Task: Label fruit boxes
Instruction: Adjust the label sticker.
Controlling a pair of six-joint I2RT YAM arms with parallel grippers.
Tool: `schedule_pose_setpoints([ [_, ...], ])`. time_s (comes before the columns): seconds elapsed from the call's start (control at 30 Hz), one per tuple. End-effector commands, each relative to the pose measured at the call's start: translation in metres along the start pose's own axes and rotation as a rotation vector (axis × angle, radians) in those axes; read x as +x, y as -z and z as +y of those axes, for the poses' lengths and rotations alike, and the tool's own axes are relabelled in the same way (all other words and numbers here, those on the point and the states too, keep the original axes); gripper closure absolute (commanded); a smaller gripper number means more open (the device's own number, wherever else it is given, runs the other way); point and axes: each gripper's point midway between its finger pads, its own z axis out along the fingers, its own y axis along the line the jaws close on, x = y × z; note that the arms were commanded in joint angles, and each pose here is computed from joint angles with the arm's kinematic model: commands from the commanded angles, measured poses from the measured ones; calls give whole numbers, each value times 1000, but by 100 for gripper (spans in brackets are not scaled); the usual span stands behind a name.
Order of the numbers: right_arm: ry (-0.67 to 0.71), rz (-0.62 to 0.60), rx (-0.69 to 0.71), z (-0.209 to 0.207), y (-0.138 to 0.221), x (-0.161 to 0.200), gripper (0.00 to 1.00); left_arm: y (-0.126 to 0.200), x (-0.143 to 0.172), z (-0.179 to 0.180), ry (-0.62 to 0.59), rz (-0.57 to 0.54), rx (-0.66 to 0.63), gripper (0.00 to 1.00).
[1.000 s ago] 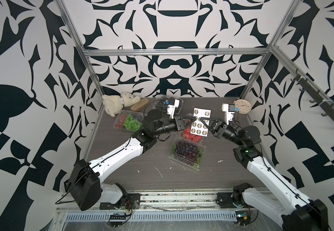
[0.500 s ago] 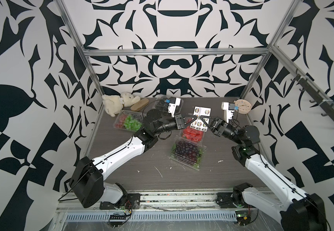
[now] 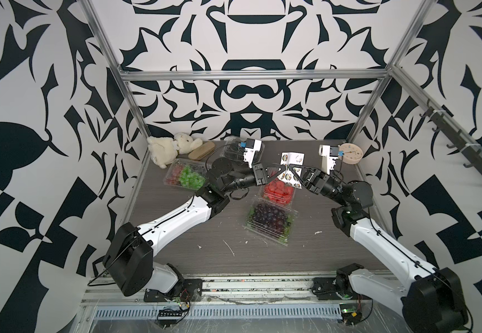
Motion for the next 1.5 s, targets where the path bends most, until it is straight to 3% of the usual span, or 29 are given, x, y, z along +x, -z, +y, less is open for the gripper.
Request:
schedule_pose_setpoints([
  [0.0,62,-9,-81,25,0,-4,100,-6,8,-5,-7,38,38,93],
  [0.43,63,-10,-75,22,0,-4,100,6,3,-24,-50,-22,97,92],
  [0.53,67,-9,-80,25,0,-4,100,8,0,-23,-47,-31,104,75],
  [0.57,68,-6,-82,25,0,-4,100,10,-2,-22,-48,-35,102,75],
  [0.97,67,3,-110,28,-3,-4,100,14,-18,-23,-17,-84,150,74],
  [1.17,61,7,-116,27,-4,-4,100,8,-20,-26,2,-69,196,85],
  [1.47,69,8,-119,28,-4,-5,100,15,-21,-29,-3,-95,211,85],
])
